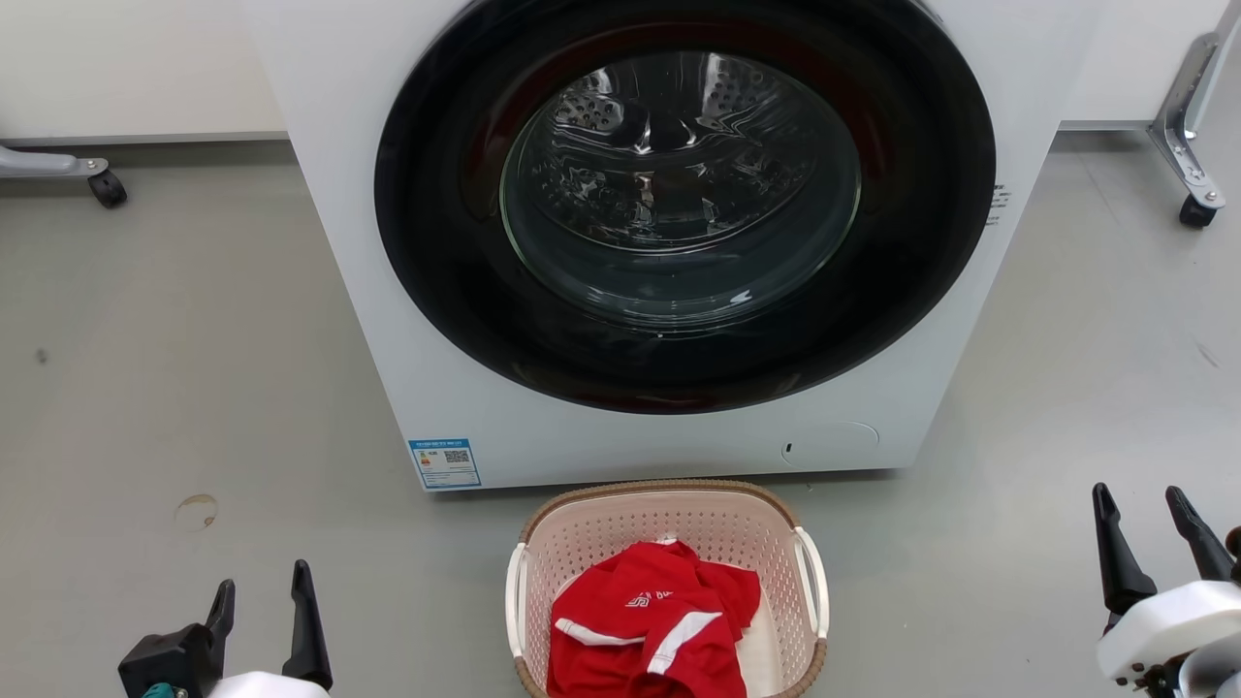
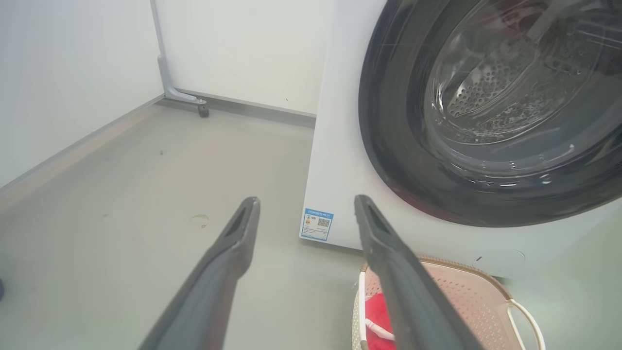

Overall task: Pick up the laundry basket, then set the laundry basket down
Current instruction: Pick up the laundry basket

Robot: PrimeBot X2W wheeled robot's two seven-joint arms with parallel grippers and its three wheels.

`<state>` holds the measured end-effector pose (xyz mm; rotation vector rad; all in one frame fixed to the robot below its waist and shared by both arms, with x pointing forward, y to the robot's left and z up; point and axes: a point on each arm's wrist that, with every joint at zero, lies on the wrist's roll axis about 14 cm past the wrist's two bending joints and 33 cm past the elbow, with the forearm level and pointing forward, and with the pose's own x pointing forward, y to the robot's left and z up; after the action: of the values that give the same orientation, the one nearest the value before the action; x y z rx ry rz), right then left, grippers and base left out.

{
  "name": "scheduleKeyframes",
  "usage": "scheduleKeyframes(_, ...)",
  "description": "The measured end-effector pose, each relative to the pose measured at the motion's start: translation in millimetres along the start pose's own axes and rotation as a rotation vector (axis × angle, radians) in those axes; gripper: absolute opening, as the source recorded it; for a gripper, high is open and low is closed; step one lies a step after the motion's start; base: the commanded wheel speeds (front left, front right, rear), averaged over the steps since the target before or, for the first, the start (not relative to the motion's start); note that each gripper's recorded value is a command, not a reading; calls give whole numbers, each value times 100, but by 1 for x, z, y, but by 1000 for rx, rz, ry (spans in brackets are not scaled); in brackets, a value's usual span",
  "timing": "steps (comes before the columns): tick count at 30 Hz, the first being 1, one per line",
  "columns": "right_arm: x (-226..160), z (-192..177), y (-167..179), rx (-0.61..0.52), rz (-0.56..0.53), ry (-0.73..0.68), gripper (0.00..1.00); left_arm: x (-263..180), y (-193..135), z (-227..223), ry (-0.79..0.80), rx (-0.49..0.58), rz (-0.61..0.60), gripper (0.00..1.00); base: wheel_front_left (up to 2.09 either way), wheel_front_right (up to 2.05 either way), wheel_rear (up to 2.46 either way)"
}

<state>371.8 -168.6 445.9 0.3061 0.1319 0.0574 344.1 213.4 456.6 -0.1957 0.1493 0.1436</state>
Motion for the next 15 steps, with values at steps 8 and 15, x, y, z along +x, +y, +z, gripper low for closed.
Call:
scheduleKeyframes(8, 10, -8, 6, 11, 32, 42, 100, 1, 2, -8, 57, 11, -11, 100, 0, 0, 0)
scheduleKeyframes(15, 30, -20, -2, 20, 25, 88, 100, 16, -2, -22, 107, 19, -17, 100, 0, 0, 0)
